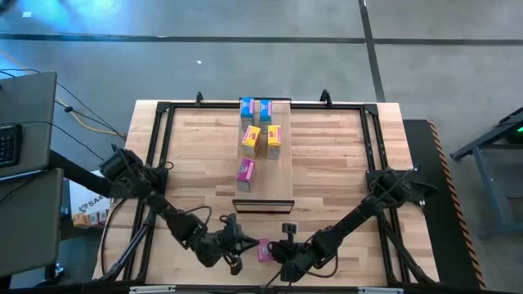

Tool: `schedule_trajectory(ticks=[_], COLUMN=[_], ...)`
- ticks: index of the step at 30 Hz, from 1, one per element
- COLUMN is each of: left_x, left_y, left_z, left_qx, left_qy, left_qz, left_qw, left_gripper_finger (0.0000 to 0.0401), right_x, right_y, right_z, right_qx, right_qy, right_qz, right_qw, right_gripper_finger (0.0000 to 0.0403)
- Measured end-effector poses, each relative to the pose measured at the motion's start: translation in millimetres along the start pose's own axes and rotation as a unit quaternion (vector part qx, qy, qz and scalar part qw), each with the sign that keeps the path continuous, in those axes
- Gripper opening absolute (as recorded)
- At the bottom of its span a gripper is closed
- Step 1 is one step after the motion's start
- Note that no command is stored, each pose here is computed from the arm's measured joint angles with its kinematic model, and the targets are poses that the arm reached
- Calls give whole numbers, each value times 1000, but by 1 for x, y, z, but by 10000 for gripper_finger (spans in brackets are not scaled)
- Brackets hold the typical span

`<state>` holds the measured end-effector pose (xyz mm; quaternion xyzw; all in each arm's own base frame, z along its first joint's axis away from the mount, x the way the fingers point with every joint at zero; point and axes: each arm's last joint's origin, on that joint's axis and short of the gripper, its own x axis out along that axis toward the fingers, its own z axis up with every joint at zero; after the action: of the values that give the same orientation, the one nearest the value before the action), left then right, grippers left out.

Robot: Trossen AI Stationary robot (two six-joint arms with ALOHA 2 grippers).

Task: Stack cereal on shelf
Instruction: Put the purple cereal box on the shelf

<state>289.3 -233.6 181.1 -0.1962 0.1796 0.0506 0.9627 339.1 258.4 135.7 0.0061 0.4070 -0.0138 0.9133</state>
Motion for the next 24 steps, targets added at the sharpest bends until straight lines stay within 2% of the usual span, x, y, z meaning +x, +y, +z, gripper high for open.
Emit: schedule_trajectory(ticks=[7, 13, 20, 24], left_x=[2, -8, -42, -67], left_y=[2, 2, 4, 2], left_z=[5, 20, 52, 72], left_qx=[-5, 6, -7, -19], left_qy=[13, 11, 28, 36], left_qz=[-16, -23, -36, -83], left_qw=[1000, 1000, 999, 996], left_gripper_finger=[0, 0, 0, 0], right_x=[-13, -28, -48, -66], right_y=[-5, -9, 0, 6], right_z=[-2, -2, -14, -21], right_qx=[-20, -38, -45, -44], right_qy=[42, 70, 94, 108], right_qz=[-4, -17, -22, -22], right_qw=[999, 997, 994, 993], right_gripper_finger=[0, 0, 0, 0])
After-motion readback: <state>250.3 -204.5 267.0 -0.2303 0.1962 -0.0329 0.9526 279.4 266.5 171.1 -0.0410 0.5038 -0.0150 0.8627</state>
